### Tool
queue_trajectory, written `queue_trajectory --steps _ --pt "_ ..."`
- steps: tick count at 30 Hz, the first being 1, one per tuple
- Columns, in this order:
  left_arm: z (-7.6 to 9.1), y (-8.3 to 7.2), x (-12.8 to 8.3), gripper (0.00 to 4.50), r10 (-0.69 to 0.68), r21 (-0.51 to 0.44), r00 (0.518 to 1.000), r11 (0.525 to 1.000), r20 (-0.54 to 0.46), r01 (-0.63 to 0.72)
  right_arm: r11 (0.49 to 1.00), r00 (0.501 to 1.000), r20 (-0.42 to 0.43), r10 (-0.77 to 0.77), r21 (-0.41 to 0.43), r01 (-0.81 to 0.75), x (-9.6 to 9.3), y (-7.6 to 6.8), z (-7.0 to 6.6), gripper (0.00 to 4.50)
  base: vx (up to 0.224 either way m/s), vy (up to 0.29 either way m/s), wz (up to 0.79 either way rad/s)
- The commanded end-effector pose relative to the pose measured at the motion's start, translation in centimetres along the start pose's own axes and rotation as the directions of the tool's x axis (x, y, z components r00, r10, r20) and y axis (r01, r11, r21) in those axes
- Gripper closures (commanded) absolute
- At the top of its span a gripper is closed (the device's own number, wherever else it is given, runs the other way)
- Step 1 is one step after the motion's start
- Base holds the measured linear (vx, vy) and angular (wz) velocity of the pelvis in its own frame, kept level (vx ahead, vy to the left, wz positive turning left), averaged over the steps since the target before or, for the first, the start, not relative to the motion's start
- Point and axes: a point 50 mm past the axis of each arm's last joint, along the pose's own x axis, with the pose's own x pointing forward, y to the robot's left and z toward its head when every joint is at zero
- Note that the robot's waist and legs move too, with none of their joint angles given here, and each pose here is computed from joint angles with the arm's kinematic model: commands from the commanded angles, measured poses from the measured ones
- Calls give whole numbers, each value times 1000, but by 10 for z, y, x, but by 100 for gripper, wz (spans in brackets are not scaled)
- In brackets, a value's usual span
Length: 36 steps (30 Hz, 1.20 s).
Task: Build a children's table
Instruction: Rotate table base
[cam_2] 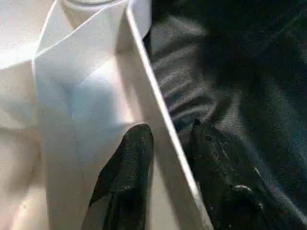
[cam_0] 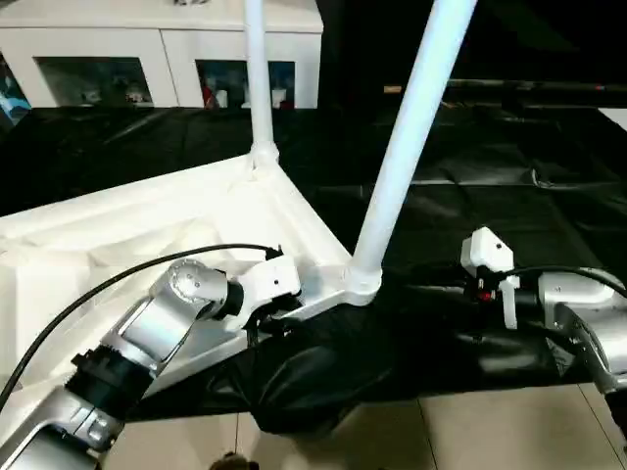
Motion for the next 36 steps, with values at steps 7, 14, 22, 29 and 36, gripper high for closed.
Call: queue_trajectory --steps 7,14,22,29,36 --pt "10 5 5 363 -111 223 993 969 34 101 1000 1000 -6 -6 -16 6 -3 2 6 68 0 0 0" --pt "9 6 15 376 -167 362 986 918 -15 161 1000 1000 -9 -13 -6 13 -7 3 1 68 0 0 0" --pt "2 17 11 377 -125 358 992 926 3 115 1000 1000 5 3 -3 -3 3 5 1 68 0 0 0" --pt "4 26 8 347 -66 59 985 997 158 57 1000 1000 11 -8 15 8 2 8 -3 68 0 0 0" --pt "0 31 6 287 34 -88 993 996 112 -24 999 1000 13 -19 26 19 1 11 -6 68 0 0 0"
